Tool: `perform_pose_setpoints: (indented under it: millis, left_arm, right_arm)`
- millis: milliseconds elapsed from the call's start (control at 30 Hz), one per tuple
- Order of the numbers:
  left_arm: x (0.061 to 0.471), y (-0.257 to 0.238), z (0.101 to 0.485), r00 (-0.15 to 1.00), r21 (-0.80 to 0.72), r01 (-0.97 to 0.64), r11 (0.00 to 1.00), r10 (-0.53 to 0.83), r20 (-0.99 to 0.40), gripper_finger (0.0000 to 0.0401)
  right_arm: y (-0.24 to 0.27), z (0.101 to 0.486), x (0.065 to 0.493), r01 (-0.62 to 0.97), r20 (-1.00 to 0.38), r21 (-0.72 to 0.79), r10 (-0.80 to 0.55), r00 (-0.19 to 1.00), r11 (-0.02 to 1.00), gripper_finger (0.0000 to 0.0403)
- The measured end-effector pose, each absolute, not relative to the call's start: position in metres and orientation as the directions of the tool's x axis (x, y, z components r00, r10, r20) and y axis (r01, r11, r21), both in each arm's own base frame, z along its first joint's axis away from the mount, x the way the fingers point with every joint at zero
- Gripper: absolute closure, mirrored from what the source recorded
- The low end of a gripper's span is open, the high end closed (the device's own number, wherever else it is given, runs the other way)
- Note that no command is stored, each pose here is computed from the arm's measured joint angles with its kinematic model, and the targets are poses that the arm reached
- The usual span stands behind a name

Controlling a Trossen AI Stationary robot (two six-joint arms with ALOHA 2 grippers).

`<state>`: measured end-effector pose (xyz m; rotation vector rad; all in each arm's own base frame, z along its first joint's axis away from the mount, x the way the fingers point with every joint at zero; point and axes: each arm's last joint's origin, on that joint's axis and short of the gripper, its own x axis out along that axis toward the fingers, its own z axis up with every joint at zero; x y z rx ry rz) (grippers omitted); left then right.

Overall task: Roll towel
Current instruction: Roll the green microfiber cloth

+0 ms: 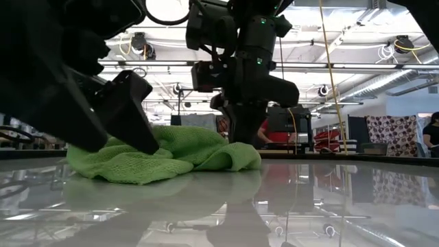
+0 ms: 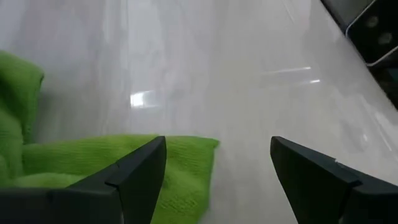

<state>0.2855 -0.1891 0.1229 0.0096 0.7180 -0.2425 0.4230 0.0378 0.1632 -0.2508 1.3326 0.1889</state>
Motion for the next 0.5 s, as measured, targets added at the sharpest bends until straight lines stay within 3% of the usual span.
perform_pose_setpoints:
  millis: [233, 500]
  left_arm:
    - [0.292, -0.185, 0.100, 0.705, -0.059, 0.148, 0.987, -0.147, -0.694, 0.0128]
    - [0.294, -0.181, 0.089, 0.688, -0.055, 0.112, 0.992, -0.117, -0.717, 0.0247]
  right_arm:
    - [0.038, 0.163, 0.421, -0.275, -0.978, -0.066, -0.007, 0.210, 0.959, 0.0402]
    - [0.037, 0.162, 0.418, -0.278, -0.985, -0.058, -0.008, 0.175, 0.959, 0.0397]
